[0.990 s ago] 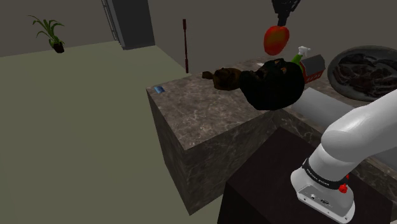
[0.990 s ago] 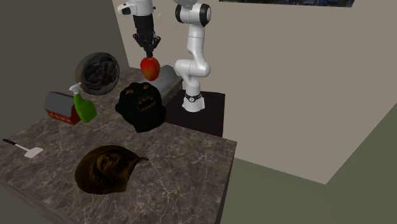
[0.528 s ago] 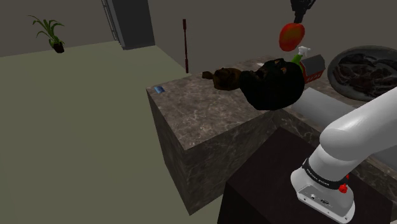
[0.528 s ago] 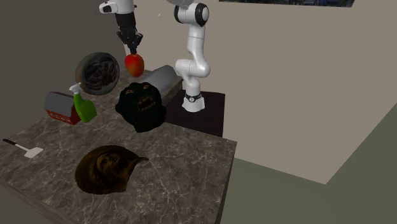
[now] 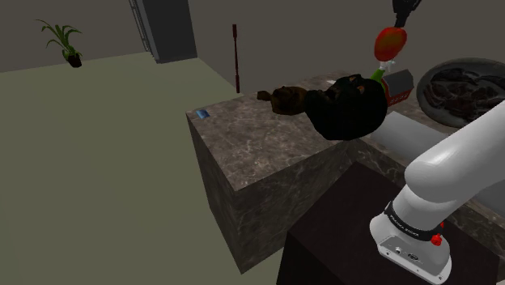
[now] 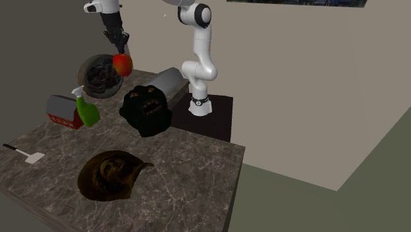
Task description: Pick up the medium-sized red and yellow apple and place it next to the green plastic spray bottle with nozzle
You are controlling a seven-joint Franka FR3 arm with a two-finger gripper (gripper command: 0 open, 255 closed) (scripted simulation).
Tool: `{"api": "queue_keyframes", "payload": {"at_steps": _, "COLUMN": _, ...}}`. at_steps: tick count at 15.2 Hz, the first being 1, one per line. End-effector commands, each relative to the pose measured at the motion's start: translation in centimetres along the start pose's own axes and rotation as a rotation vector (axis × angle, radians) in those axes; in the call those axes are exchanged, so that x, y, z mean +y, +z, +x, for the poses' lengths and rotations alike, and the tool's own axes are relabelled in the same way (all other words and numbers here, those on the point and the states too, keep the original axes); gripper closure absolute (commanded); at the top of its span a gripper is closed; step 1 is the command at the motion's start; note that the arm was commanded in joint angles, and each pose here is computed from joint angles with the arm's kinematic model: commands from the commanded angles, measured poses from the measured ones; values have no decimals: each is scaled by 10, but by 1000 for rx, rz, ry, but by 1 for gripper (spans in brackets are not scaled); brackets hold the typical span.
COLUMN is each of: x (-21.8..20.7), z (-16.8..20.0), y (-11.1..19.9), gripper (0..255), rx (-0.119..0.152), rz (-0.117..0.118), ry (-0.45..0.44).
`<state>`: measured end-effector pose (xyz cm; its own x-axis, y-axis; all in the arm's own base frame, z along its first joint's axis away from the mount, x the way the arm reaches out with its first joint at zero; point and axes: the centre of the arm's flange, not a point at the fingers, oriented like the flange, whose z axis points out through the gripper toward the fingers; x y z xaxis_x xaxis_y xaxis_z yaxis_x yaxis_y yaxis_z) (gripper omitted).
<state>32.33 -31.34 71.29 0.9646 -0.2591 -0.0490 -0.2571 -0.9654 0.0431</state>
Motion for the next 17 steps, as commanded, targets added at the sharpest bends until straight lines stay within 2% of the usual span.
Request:
{"api": "queue_keyframes", "payload": {"at_steps": 1, "x": 27, "z": -2, "y": 0, "gripper": 255, "rx": 0, "rz": -1, "ry": -1}}
{"api": "queue_keyframes", "payload": {"at_steps": 8, "x": 118, "z": -4, "y": 4, "gripper": 255, "rx": 0, "rz": -1, "ry": -1}}
{"api": "queue_keyframes", "payload": {"at_steps": 17, "x": 116, "z": -1, "y": 51, "gripper": 255, "rx": 0, "rz": -1, "ry": -1}}
